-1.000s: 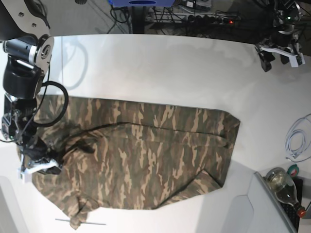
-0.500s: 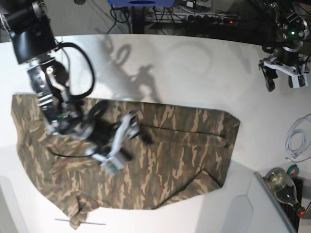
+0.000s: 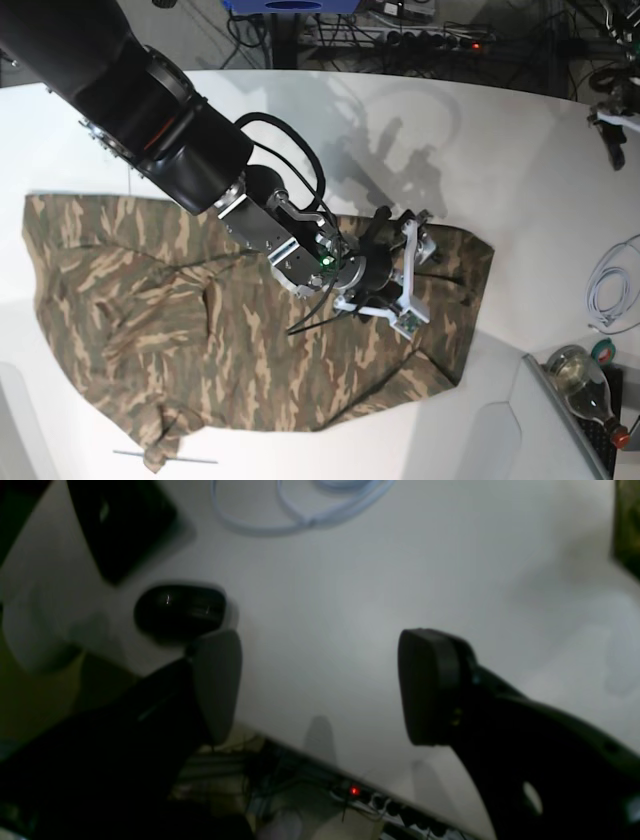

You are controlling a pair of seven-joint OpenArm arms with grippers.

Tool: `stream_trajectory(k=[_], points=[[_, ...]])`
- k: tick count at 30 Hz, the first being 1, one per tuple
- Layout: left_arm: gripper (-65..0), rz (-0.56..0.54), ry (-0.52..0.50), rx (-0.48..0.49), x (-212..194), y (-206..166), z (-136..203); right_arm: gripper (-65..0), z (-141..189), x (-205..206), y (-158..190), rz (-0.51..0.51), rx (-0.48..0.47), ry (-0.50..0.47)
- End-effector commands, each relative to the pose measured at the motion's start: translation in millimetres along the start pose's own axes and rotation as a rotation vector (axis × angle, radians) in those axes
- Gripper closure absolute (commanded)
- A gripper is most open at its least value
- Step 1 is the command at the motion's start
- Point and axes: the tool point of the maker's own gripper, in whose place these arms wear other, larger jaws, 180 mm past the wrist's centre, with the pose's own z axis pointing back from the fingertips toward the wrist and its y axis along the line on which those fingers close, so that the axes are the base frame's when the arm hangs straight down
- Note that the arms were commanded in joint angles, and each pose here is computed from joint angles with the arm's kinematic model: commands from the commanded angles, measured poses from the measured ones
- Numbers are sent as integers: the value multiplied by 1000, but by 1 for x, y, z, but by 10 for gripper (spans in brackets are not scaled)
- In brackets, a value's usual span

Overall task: Layout the t-shirt on the table in an organized manner, then fold the t-shirt properly
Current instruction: 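Move both grippers over the folded shirt and grasp its edge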

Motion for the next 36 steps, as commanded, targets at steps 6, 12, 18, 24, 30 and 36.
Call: stream_trajectory(k=[6,12,18,24,30,36], points=[[-462,-222,-45,-200,37,-96,-39,-423,41,11,-43,-153,-116,-160],[-462,-293,70,-196,91,-157,-80,-423,126,-38,-92,-264,-267,-188],[-462,-119,79,-281,139,-234,-76,-425,183,-82,-122,-325,-401,-185],[-349,260,67,-210,139,-242,-86,-426,204,-113,-132,-357,-455,-143],[-244,583,31,-188,122,-233,-87,-426,204,-118,-127,-331,-409,-132],[-244,596,54,-176,102,-240,-97,-426,203,-118,-126,-329,-402,-132]])
